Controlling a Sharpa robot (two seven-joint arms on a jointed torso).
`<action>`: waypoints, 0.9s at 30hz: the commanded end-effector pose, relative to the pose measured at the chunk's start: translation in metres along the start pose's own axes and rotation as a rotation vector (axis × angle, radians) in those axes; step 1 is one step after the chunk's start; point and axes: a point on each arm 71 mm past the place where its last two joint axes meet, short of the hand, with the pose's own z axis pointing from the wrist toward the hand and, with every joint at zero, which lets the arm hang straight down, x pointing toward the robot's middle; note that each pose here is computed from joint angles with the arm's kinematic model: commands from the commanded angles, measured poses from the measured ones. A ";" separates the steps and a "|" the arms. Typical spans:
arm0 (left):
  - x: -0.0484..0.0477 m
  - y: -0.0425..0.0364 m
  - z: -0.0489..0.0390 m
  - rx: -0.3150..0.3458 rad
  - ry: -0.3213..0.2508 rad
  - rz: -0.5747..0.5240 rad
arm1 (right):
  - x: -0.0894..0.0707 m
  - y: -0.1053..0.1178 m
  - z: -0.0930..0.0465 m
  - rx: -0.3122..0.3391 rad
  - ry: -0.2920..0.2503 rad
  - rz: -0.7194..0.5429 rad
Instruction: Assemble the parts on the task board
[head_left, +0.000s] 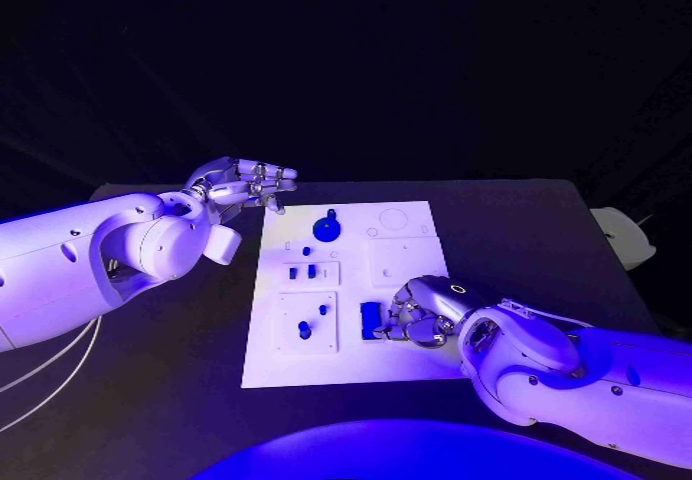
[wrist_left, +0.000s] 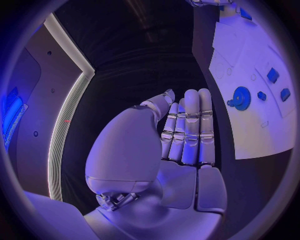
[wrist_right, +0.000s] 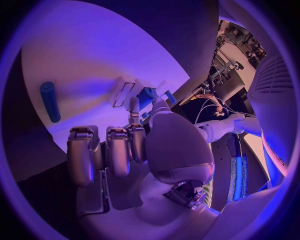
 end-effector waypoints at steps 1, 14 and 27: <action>0.0020 -0.0008 0.0001 0.005 0.017 -0.007 | 0.001 -0.001 0.002 0.005 0.000 -0.015; 0.0017 -0.0007 -0.0002 0.004 0.018 -0.007 | -0.001 0.000 0.003 0.003 -0.028 -0.013; 0.0006 -0.0008 -0.0013 0.005 0.022 -0.007 | -0.032 -0.027 -0.021 0.023 -0.167 0.057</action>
